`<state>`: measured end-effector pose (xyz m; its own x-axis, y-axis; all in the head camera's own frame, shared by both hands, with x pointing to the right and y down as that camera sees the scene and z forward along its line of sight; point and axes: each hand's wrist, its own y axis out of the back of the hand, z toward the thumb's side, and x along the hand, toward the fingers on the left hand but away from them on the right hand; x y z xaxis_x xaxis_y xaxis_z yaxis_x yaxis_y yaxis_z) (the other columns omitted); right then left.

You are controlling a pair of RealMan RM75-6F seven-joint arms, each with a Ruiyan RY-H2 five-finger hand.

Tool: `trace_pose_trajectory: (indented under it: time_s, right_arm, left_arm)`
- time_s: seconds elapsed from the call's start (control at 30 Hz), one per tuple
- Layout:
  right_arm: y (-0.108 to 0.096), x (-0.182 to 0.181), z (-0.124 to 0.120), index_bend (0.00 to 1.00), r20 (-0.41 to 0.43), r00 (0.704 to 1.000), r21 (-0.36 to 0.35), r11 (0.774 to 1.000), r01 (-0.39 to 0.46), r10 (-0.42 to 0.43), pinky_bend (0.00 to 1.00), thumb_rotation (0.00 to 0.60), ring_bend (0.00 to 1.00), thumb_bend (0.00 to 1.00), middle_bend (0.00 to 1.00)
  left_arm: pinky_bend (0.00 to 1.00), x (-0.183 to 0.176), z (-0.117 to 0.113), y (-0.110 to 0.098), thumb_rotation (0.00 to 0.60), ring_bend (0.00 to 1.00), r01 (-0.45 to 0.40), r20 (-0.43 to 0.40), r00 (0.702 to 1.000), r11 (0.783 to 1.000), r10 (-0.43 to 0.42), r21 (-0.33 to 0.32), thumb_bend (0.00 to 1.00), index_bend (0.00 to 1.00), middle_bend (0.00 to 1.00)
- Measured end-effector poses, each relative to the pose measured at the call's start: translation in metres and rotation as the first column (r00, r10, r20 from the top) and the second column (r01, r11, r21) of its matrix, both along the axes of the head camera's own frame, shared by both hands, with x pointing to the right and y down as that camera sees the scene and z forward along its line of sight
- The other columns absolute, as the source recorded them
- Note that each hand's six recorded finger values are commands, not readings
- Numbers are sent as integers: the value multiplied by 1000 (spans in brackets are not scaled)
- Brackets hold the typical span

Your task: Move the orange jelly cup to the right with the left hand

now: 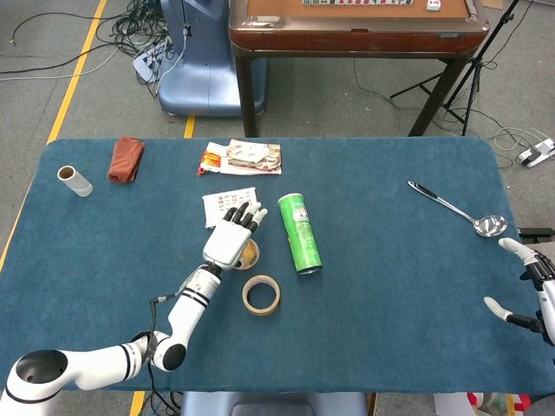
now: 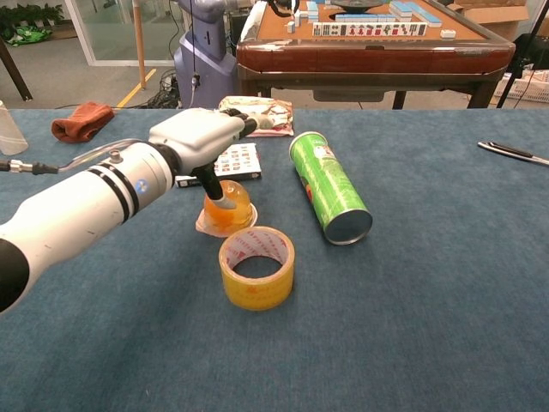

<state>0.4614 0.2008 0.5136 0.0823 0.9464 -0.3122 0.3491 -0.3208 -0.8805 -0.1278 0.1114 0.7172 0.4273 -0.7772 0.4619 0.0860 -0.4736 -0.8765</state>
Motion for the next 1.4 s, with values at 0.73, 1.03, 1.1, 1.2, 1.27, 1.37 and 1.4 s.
trace_pose_trajectory:
  time_s: [0.73, 1.03, 1.1, 1.2, 1.27, 1.37, 1.4]
  right_arm:
    - [-1, -1, 5, 177, -32, 999, -11, 1000, -7, 7, 464, 600, 185, 120, 219]
    - [-2, -6, 14, 191, -65, 998, -30, 1000, 6, -8, 464, 600, 185, 66, 222]
    - [-2, -8, 16, 195, -66, 998, -37, 999, 14, -16, 464, 600, 185, 26, 224]
    - [-1, -10, 18, 199, -64, 998, -48, 999, 24, -27, 464, 600, 185, 0, 224]
    - [-1, -11, 19, 203, -65, 997, -55, 998, 29, -33, 464, 600, 185, 0, 224]
    - [-2, -11, 22, 204, -64, 997, -67, 997, 34, -38, 464, 600, 185, 0, 224]
    - [-2, -10, 23, 204, -65, 997, -71, 997, 34, -38, 464, 600, 185, 0, 224]
  left_arm:
    - [139, -187, -96, 48, 600, 0, 75, 272, 958, 995, -91, 71, 0, 0, 0]
    - [160, -283, -138, 97, 600, 0, 317, 302, 895, 945, -327, 85, 0, 0, 0]
    - [163, -296, -148, 107, 600, 0, 351, 311, 878, 931, -364, 100, 0, 0, 0]
    - [163, -314, -160, 124, 600, 0, 408, 317, 850, 906, -421, 110, 0, 3, 0]
    - [163, -325, -165, 136, 600, 0, 444, 317, 833, 890, -453, 105, 0, 9, 0]
    - [164, -339, -169, 146, 600, 0, 471, 334, 814, 877, -475, 97, 0, 16, 0]
    - [164, -341, -170, 146, 600, 0, 473, 337, 812, 876, -477, 99, 0, 16, 0]
